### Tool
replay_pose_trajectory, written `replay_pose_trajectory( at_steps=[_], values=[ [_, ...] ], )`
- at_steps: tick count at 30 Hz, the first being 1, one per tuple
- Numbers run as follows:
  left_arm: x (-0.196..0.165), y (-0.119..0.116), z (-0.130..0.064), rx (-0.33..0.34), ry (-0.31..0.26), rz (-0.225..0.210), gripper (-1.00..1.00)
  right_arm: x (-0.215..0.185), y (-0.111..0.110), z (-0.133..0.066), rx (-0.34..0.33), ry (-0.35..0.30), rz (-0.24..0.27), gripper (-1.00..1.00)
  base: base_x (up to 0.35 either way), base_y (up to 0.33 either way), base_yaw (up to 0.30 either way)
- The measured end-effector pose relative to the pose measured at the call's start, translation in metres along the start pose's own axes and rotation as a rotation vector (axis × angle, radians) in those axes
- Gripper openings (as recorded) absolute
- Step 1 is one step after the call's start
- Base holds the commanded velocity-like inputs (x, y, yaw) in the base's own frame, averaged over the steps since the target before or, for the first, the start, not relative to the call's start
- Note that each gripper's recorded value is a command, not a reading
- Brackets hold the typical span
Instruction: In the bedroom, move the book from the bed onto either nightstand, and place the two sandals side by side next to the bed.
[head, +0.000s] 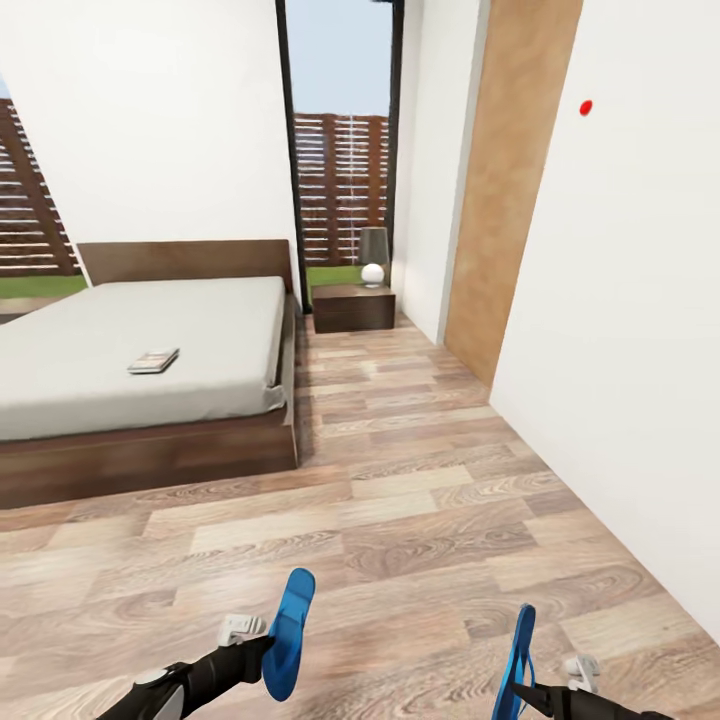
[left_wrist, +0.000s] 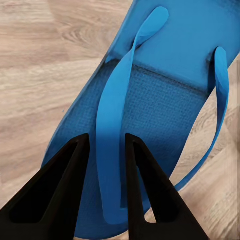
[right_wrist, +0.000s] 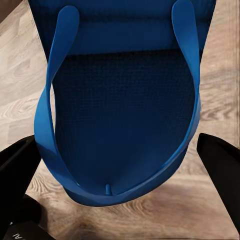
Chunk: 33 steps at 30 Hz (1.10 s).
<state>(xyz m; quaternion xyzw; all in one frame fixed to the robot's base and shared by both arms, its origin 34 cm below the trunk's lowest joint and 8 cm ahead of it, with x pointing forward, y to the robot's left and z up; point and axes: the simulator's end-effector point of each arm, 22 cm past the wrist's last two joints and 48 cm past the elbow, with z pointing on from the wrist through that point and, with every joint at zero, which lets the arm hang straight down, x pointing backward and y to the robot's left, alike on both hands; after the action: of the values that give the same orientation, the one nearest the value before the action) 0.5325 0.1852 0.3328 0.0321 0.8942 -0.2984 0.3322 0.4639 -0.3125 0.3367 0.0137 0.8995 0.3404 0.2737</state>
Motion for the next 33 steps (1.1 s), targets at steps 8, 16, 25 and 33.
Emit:
replay_pose_trajectory(
  at_steps=[8,16,25,33],
  values=[
    [-0.0001,0.0002,0.0,-0.001,-0.001,-0.001,-1.0,0.0,0.0003,0.0003,0.0,0.0,0.0,-1.0,0.0,0.0,-0.151],
    [-0.0005,0.0001,-0.0001,-0.001,-0.001,0.0,-1.0,-0.0001,0.0006,0.0004,-0.001,0.0,0.0,-1.0,0.0,0.0,-0.01],
    [-0.0037,-0.0011,-0.0011,0.0,-0.007,0.004,-1.0,-0.0028,0.002,-0.0004,-0.002,-0.006,-0.005,-1.0,0.0,0.0,-0.036],
    [-0.0028,-0.0008,-0.0008,0.0,-0.005,0.003,-1.0,-0.0022,0.0015,-0.0003,-0.002,-0.004,-0.004,-1.0,0.0,0.0,-0.002]
  ],
)
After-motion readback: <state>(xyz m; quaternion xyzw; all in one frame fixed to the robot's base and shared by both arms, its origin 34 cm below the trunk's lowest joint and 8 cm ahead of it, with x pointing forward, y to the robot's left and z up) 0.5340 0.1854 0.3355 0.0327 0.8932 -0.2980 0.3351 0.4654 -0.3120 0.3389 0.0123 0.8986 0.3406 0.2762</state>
